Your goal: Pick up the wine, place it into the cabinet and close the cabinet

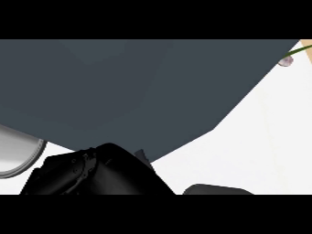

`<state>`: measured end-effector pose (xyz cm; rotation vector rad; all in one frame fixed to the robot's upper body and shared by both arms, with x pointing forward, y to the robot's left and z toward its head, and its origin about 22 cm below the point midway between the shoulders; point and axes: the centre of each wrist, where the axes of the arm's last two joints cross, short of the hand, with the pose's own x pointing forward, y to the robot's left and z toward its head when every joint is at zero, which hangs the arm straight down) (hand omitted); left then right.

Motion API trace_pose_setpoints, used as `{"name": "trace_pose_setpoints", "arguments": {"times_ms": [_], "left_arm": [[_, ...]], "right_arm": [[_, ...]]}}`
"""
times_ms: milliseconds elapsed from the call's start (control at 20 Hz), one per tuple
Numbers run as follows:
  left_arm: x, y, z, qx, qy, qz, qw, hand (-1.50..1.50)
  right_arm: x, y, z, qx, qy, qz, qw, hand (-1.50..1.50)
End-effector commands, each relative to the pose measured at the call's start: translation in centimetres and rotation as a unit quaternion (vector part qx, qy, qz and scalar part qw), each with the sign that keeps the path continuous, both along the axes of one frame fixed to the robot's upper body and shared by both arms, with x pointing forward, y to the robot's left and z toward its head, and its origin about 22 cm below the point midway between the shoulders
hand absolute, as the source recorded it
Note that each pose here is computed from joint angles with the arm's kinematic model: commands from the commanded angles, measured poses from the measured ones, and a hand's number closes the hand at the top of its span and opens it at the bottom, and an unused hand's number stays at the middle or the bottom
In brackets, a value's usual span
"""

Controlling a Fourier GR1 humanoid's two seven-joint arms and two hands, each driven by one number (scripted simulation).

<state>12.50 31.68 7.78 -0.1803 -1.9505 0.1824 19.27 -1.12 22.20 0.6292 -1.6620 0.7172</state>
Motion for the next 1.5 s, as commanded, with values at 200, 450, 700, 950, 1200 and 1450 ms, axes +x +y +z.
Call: {"name": "trace_pose_setpoints", "arguments": {"times_ms": [200,450,700,950,1200,1450], "left_arm": [[0.1,2.5,1.4,-0.001,-0.007,-0.010,0.9999,-1.50],[1.3,3.3,2.5,0.008,-0.019,-0.022,0.9995,-1.50],[0.8,4.9,3.0,0.010,-0.017,-0.004,0.9998,-1.50],[1.4,6.0,3.6,0.001,-0.017,0.018,0.9997,-1.50],[0.1,6.1,3.2,0.003,-0.002,0.009,0.9999,-1.50],[1.2,6.1,4.6,0.014,-0.019,0.001,0.9997,-1.50]], "right_arm": [[7.0,5.0,3.5,-0.008,-0.008,-0.030,0.999,1.50],[9.3,5.5,4.4,-0.043,0.097,0.078,0.991,1.50],[13.1,5.1,2.7,-0.081,0.155,0.161,0.971,1.50],[17.9,3.6,1.3,-0.039,0.118,0.070,0.990,1.50],[21.2,-0.2,1.2,-0.012,0.100,-0.014,0.995,1.50],[22.4,-1.3,-1.7,-0.008,0.099,-0.060,0.993,1.50]]}}
